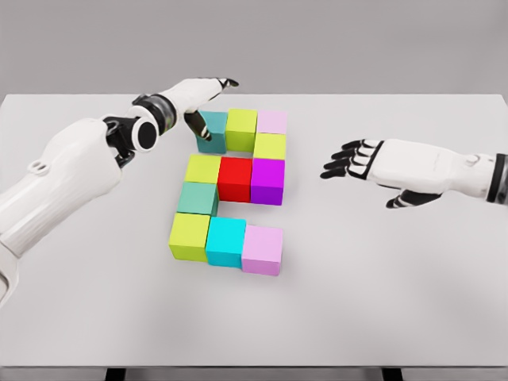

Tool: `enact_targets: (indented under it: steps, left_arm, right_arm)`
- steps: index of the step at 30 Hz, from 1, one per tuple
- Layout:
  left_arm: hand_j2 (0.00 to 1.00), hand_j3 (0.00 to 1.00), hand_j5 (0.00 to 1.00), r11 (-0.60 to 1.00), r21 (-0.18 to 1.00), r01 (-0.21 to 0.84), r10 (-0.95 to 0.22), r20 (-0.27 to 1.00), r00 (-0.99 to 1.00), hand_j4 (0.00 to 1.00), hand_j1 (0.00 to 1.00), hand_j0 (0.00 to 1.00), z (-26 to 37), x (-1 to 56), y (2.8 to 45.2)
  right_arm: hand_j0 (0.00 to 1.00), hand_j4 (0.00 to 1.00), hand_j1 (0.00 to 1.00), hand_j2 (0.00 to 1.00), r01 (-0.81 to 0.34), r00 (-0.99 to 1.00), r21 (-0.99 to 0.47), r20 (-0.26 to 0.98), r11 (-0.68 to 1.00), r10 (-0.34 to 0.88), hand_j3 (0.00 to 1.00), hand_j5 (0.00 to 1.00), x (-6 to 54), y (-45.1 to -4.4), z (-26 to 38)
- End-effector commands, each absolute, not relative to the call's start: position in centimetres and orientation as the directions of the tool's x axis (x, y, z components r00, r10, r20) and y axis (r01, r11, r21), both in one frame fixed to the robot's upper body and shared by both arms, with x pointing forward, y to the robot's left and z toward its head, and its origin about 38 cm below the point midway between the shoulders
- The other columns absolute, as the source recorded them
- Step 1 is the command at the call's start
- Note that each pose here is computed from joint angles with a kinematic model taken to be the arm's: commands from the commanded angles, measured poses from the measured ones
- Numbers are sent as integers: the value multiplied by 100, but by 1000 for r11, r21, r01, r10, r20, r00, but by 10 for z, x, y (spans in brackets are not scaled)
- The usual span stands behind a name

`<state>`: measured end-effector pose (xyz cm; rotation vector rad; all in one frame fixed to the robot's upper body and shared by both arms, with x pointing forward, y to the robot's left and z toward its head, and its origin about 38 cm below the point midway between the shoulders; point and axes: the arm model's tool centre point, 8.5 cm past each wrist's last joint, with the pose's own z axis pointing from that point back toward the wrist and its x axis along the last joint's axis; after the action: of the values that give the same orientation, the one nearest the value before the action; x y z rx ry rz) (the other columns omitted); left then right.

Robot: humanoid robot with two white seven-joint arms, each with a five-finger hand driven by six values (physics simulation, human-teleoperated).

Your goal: Assemble the squares on the desktop into the number 2

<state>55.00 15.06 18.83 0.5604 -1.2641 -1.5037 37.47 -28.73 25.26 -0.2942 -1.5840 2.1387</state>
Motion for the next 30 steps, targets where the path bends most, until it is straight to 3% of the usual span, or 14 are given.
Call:
enact_targets:
  steps: [1,14,24,30]
  left_arm:
    - [100,100,100,100,911,401,-903,252,-347,100,100,100,192,549,156]
    - [100,100,100,120,917,381,-875,279,-396,100,100,100,212,543,159]
    - [100,100,100,142,904,404,-949,240,-203,100,100,100,188,564,234]
    - [100,100,100,136,896,422,-960,225,-168,100,100,100,168,574,217]
  right_arm:
    - [100,100,100,100,-236,-869,-947,105,-218,484,100,100,375,-289,255]
    - [100,100,100,100,-224,-862,-955,101,-194,497,100,100,381,-291,261]
    - [100,100,100,100,-230,-858,-954,106,-192,503,100,100,382,-294,260]
    - [100,100,100,100,-230,-859,-954,107,-191,501,100,100,382,-293,260]
